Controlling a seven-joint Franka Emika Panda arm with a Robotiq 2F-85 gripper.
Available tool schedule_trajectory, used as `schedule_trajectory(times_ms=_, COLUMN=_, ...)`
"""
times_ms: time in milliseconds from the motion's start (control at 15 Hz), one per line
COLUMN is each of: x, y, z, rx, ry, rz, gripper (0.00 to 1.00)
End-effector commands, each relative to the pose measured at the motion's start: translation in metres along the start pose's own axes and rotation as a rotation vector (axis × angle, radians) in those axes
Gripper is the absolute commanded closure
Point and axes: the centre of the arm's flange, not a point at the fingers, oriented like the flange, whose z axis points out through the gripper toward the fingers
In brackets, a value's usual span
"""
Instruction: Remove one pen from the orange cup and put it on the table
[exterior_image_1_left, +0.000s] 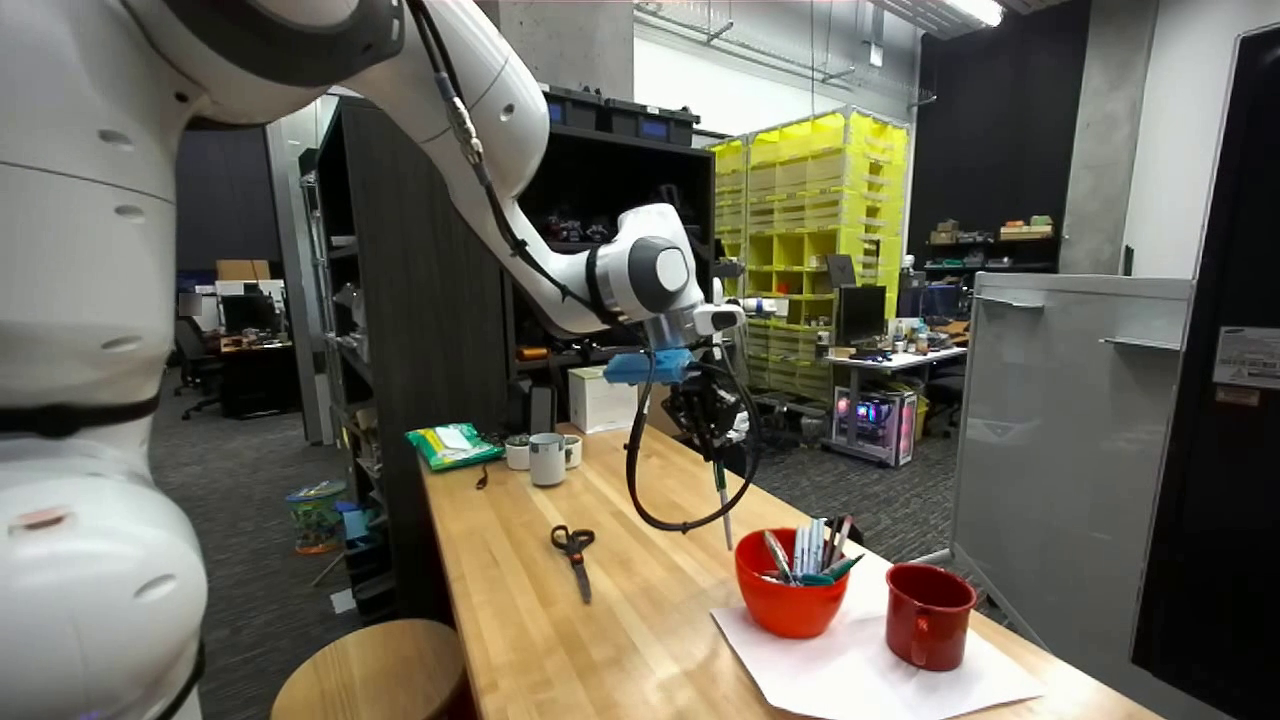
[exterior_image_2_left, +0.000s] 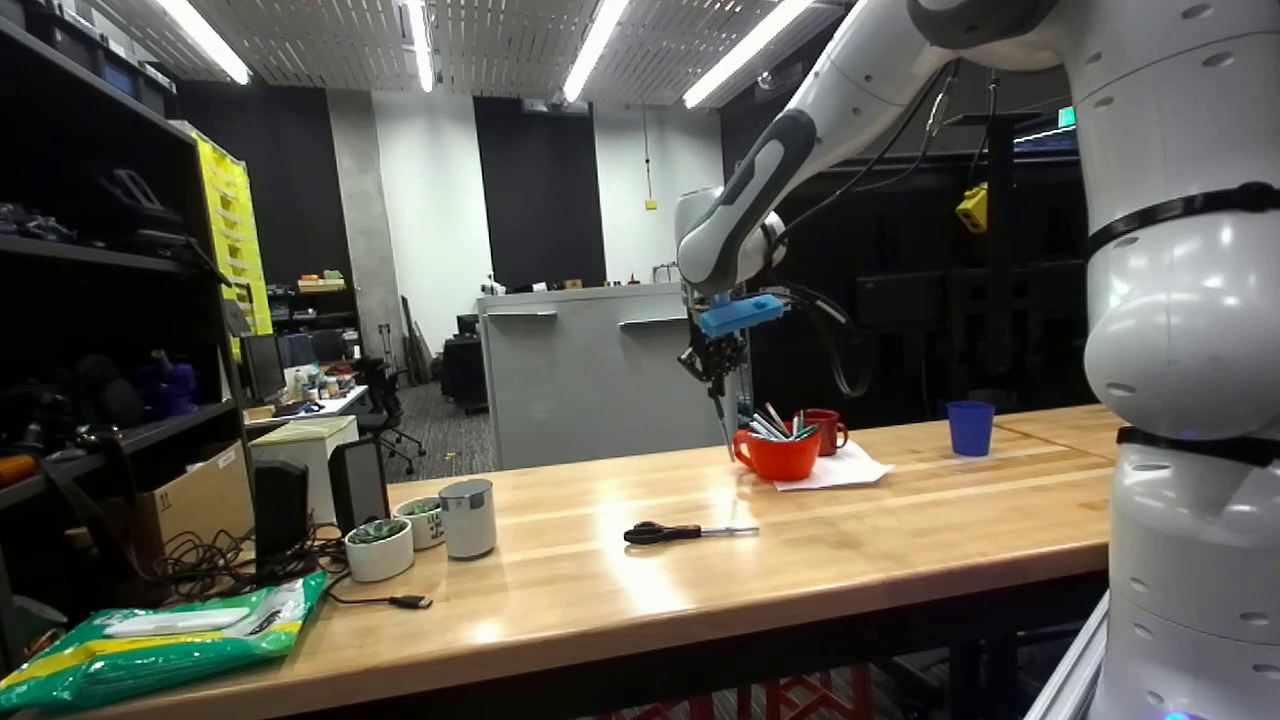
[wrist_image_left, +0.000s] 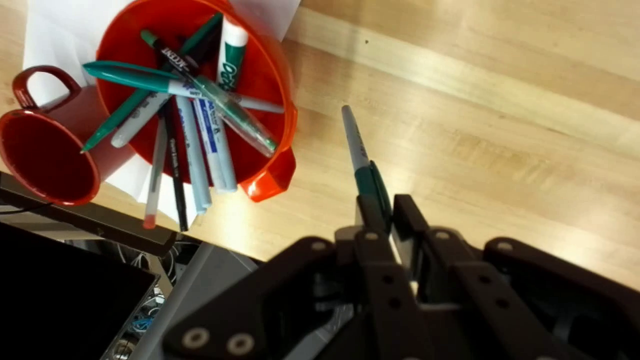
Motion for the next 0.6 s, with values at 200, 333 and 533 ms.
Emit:
schedule_trajectory(times_ms=200, x=0.001, y=-0.059, z=0.035, rx=-0.109, ry=-0.097, rz=-0.169, gripper=0.97)
schedule_trajectory(times_ms=333, x=-0.001, y=-0.074, z=0.044, rx=-0.133, ry=-0.126, rz=-0.225, gripper=0.97)
schedule_trajectory(times_ms=533, x=-0.004, y=-0.094, z=0.057, rx=-0.166, ry=-0.154, rz=-0.289, gripper=0.97)
